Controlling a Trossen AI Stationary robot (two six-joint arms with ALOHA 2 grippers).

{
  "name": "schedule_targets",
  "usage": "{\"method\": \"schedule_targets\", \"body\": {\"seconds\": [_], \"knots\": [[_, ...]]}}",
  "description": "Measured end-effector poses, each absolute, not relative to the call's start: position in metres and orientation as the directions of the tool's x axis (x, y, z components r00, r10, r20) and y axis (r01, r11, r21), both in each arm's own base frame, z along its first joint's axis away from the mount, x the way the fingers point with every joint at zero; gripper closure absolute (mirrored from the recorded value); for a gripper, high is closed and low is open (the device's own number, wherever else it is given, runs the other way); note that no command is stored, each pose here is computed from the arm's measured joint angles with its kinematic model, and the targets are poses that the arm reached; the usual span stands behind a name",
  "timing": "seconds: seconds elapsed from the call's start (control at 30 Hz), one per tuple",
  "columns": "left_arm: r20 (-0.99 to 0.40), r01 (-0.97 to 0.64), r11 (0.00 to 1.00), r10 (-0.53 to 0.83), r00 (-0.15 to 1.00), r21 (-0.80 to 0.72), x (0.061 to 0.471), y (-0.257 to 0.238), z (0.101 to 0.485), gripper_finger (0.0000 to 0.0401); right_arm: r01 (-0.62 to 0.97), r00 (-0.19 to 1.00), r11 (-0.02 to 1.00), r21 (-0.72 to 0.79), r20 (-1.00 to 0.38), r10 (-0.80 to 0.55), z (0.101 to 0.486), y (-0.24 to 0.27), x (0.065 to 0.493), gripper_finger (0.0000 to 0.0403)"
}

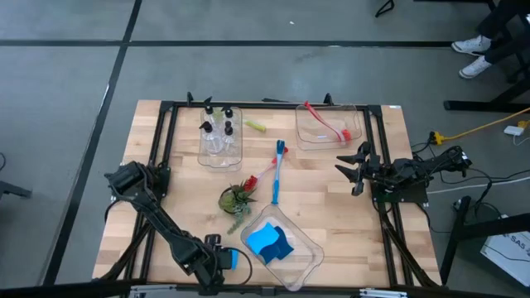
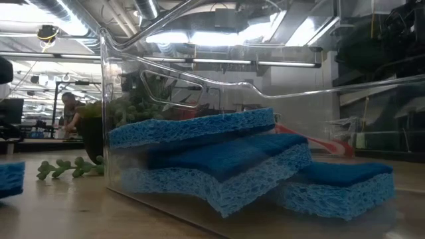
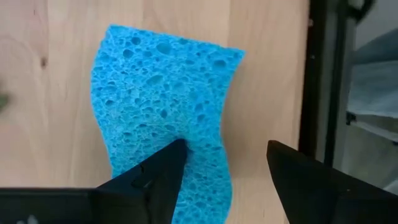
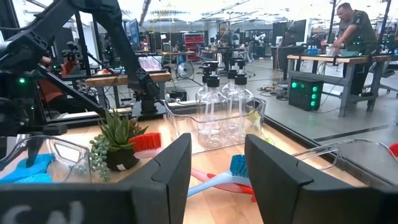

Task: Pick & Place Kitchen Sink Supplies
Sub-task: Put the blue sponge into the bottom transparent bin

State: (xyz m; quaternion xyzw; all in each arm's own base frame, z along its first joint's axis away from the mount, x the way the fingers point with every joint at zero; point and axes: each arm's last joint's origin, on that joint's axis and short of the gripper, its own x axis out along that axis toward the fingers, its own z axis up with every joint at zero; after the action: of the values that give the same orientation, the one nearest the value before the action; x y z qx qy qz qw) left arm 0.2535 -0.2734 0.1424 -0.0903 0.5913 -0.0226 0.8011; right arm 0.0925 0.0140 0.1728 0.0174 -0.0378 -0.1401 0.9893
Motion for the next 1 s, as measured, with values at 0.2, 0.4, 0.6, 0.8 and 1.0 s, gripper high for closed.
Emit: {"method": "schedule_targets", "body": {"seconds": [0.2,0.4,0.6,0.8,1.0], "knots": [[-0.953,-0.107,0.987,-0.083,0.29,-0.118,0.253,-0.274,0.129,0.0203,0.276,0.958,0.96,0.044,0.07,-0.279,0.173,0.014,0.092,0.0254],[-0.96,-0.138,0.989,-0.014,0.281,-0.055,0.251,-0.268,0.128,0.0298,0.276,0.958,0.96,0.043,0.07,-0.279,0.173,0.014,0.092,0.0254],[-0.961,-0.187,0.98,-0.015,0.277,-0.07,0.251,-0.268,0.128,0.039,0.276,0.958,0.96,0.043,0.07,-0.278,0.173,0.014,0.092,0.0254],[-0.949,-0.142,0.982,-0.077,0.307,-0.126,0.25,-0.267,0.144,0.0398,0.276,0.958,0.96,0.044,0.07,-0.279,0.173,0.014,0.092,0.0254],[-0.905,-0.087,0.973,-0.162,0.393,-0.212,0.247,-0.259,0.188,0.0399,0.276,0.958,0.96,0.046,0.07,-0.279,0.173,0.014,0.092,0.0254]]}}
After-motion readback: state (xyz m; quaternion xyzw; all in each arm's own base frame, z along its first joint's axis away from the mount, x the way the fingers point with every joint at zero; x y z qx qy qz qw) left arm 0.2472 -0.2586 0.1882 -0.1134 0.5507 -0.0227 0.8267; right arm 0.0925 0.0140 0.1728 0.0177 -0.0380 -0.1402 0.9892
